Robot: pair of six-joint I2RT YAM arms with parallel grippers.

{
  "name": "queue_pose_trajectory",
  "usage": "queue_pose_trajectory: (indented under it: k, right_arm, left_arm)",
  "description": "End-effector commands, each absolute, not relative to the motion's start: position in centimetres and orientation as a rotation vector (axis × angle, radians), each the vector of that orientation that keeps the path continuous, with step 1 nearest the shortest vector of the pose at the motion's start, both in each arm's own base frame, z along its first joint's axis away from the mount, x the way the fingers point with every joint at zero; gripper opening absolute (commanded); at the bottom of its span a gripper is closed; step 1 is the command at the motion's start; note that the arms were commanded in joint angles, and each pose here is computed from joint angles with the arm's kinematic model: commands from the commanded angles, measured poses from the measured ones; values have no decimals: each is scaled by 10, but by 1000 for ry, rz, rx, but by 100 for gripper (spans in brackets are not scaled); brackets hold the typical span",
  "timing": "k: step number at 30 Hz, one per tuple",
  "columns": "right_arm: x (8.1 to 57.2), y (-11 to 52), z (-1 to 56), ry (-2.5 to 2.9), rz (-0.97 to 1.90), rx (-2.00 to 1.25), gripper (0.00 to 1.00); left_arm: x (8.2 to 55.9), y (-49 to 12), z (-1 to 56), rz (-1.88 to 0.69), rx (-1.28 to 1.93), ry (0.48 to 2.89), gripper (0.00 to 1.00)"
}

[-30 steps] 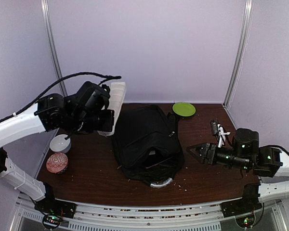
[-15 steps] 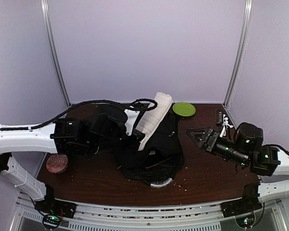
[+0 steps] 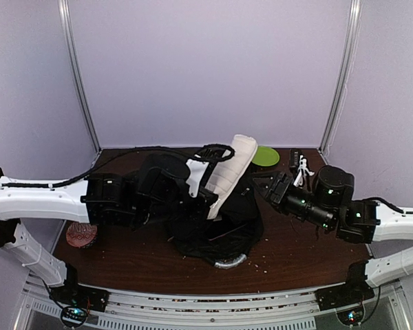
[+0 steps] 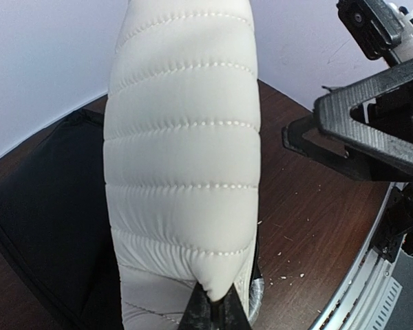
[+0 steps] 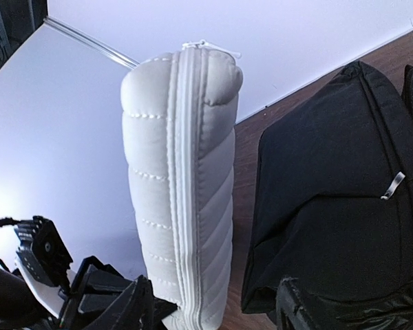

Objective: Pack the student bag
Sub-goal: Pick up the stationery from the center of the board.

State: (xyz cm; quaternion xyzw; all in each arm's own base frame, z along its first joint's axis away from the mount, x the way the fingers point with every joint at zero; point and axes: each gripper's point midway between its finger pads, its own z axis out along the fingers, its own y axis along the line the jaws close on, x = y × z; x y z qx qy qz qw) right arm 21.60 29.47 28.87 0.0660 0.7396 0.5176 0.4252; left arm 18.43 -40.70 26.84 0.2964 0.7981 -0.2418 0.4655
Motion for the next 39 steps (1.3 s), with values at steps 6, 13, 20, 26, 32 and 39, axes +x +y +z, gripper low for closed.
queue_pose_trajectory:
  k: [6,13,20,26,32,39]
  right_arm:
    - [215,316,323,1794,1385,104,58]
    - [217,330,313,1868,1364,62,47]
    - [218,331,308,1881,1376,82,28]
    - [219,330,307,1895,1361,83,19]
    - [217,324,311,1883,1346,73,0]
    - [207,273,306,1892,1166,53,0]
  left_arm:
    - [174,-417,283,-689,733,1896,0]
    - [168,-419,282,-716,769,1890,0]
    - [165,-419,286,-725,775,1873,0]
    - [162,-421,286,-725,793,1863,0]
    - [165,-417,285,-686,781,1868,18]
    - [182,-376,286,-490,703,1891,98]
